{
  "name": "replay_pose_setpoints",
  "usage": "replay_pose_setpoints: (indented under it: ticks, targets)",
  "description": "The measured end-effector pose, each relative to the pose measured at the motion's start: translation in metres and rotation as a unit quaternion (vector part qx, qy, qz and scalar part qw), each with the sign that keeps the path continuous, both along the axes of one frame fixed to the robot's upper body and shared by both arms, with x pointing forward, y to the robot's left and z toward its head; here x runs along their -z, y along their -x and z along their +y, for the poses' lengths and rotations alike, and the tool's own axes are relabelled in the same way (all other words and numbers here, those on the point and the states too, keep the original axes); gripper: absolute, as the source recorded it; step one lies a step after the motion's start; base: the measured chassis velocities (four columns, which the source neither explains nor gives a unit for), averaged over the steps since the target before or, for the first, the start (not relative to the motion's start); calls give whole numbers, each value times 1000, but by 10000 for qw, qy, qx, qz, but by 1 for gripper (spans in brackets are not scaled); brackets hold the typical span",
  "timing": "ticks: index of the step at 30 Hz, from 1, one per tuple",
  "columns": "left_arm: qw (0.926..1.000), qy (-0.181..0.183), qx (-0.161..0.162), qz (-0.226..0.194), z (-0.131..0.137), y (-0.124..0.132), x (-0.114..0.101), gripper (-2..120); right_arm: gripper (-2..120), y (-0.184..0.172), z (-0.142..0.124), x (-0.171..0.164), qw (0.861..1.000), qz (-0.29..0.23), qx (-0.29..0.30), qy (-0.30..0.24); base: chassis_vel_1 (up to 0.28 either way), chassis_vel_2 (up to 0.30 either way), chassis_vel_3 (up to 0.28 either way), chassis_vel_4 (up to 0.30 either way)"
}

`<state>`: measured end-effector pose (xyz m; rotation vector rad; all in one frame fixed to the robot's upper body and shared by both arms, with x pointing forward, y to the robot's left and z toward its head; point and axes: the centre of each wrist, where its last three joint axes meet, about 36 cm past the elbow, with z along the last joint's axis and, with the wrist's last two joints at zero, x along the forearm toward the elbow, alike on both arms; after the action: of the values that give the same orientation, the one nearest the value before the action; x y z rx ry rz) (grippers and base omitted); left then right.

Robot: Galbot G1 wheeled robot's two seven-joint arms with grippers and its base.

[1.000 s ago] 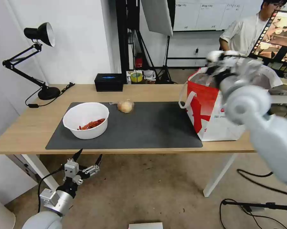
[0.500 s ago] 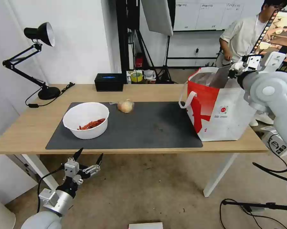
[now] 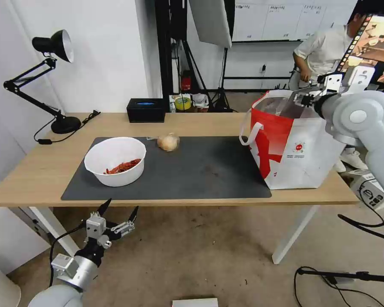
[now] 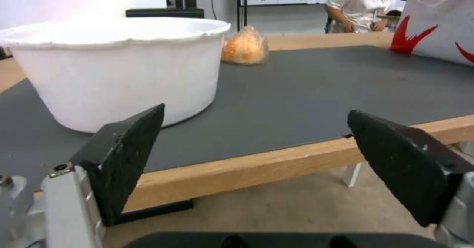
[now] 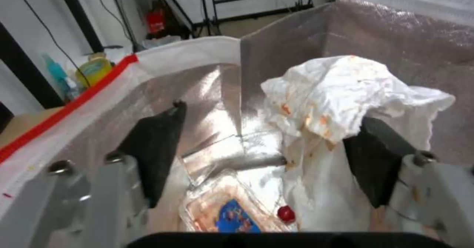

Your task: Pick up the trash from the table and place it into the takeout bag.

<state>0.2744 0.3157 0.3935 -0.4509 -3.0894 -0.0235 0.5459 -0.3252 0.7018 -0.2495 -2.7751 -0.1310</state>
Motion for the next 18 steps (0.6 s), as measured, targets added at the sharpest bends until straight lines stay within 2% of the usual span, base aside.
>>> replay_pose_setpoints:
  ticks: [2, 3, 6, 11, 14, 15, 17, 18]
  targets:
    - [10000, -13, 6, -6, 1, -1, 0, 100, 89, -3, -2, 3, 9999, 97, -22, 15, 0, 0, 0, 0]
    - [10000, -13, 6, -6, 1, -1, 0, 100, 89, -3, -2, 3, 9999, 97, -22, 15, 0, 0, 0, 0]
    - [10000, -24, 17, -26, 2, -3, -1, 100, 99, -8, -2, 8, 9995, 232, -218, -4, 0, 0, 0, 0]
    - [10000, -28, 29, -50, 3, -5, -2, 100, 100, -14, 3, 10, 9976, 220, -649, -87, 0, 0, 0, 0]
    - [10000, -21, 34, -61, 3, -6, -3, 100, 100, -19, 8, 11, 9955, 125, -936, 60, 0, 0, 0, 0]
    - [10000, -15, 36, -67, 2, -6, -3, 100, 100, -22, 11, 13, 9942, 42, -1043, 267, 0, 0, 0, 0]
    - [10000, -2, 34, -75, 2, -7, -4, 100, 100, -32, 11, 17, 9862, -193, -1234, 1086, 0, 0, 0, 0]
    - [10000, -2, 34, -75, 2, -7, -4, 100, 100, -32, 11, 17, 9862, -193, -1234, 1086, 0, 0, 0, 0]
